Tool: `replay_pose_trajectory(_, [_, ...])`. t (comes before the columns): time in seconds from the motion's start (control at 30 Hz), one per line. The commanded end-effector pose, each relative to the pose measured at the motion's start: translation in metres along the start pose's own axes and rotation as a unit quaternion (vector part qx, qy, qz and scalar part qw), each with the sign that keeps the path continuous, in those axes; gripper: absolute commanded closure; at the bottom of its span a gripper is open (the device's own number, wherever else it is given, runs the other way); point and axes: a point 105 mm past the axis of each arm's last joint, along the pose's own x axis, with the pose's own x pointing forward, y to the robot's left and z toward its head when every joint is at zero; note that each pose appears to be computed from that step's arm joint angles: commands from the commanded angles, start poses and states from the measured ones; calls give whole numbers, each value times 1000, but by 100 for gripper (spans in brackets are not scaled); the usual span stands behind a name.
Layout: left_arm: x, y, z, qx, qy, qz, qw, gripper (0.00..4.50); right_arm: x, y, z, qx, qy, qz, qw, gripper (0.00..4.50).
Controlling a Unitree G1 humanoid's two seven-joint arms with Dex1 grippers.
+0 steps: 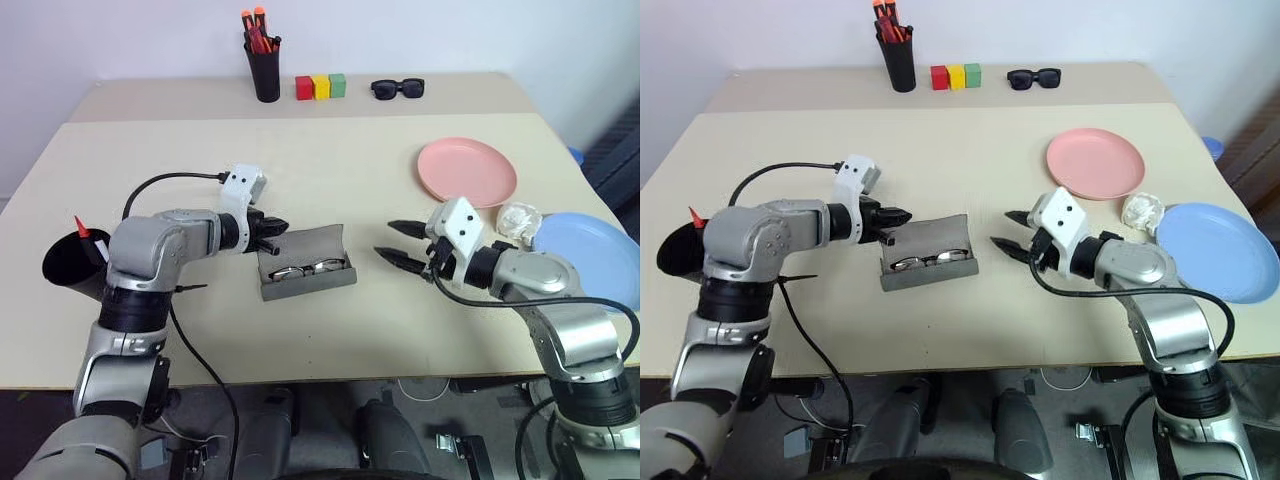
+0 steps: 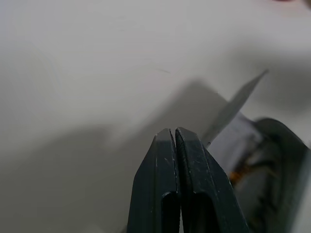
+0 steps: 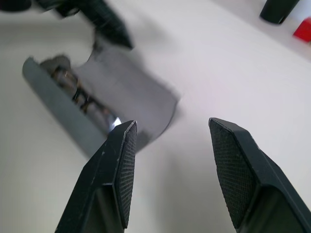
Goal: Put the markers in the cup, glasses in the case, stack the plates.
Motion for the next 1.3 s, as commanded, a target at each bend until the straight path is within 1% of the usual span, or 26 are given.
replay_pose_trajectory(0.03, [-6, -8, 3, 6, -22, -9, 1000, 444, -2, -7, 5, -8, -9, -8, 1000, 215])
replay_pose_trajectory(0.1, [-10, -14, 3, 16, -26, -24, 999, 444, -1, -7, 3, -8, -7, -5, 1000, 215])
replay_pose_trajectory(0.23, [-16, -25, -6, 51, -8, -45, 998, 444, 0, -8, 3, -8, -9, -4, 1000, 215])
replay_pose_trajectory(0.4, [-26, -38, -35, 98, 47, -69, 992, 444, 2, -15, 3, -11, -10, -13, 1000, 215])
replay_pose_trajectory(0.47, [-29, -39, -42, 123, 56, -69, 988, 444, 3, -22, 2, -13, -7, -27, 1000, 215])
replay_pose_trajectory(0.5, [-29, -40, -41, 137, 44, -68, 987, 444, 4, -28, 2, -9, -6, -38, 999, 215])
replay_pose_trajectory(0.53, [-30, -42, -35, 155, 16, -67, 985, 444, 5, -34, 2, -4, -5, -50, 999, 215])
replay_pose_trajectory(0.57, [-31, -44, -24, 183, -32, -64, 981, 444, 6, -42, 2, 4, -2, -64, 998, 215])
replay_pose_trajectory(0.63, [-35, -47, -8, 220, -108, -54, 968, 444, 8, -52, -1, 11, 6, -86, 996, 215])
replay_pose_trajectory(0.67, [-38, -48, 0, 225, -151, -42, 962, 444, 9, -67, -9, 7, 30, -121, 992, 215])
replay_pose_trajectory(0.73, [-44, -52, 7, 225, -207, -38, 952, 444, 8, -88, -22, -9, 71, -172, 983, 215])
replay_pose_trajectory(0.77, [-45, -61, 4, 210, -216, -63, 952, 444, 7, -101, -35, -39, 110, -200, 973, 215])
replay_pose_trajectory(0.83, [-46, -75, 0, 199, -228, -99, 948, 444, 7, -117, -53, -103, 167, -224, 955, 215])
replay_pose_trajectory(0.9, [-46, -84, -3, 201, -233, -116, 944, 444, 9, -126, -62, -139, 193, -225, 945, 215])
replay_pose_trajectory(1.07, [-44, -98, -6, 193, -239, -143, 941, 444, 18, -142, -76, -190, 226, -224, 929, 215])
replay_pose_trajectory(1.2, [-42, -103, -7, 190, -240, -143, 941, 444, 21, -155, -86, -202, 248, -243, 916, 215])
replay_pose_trajectory(1.3, [-42, -103, -8, 186, -241, -140, 942, 444, 21, -159, -90, -202, 255, -248, 913, 215])
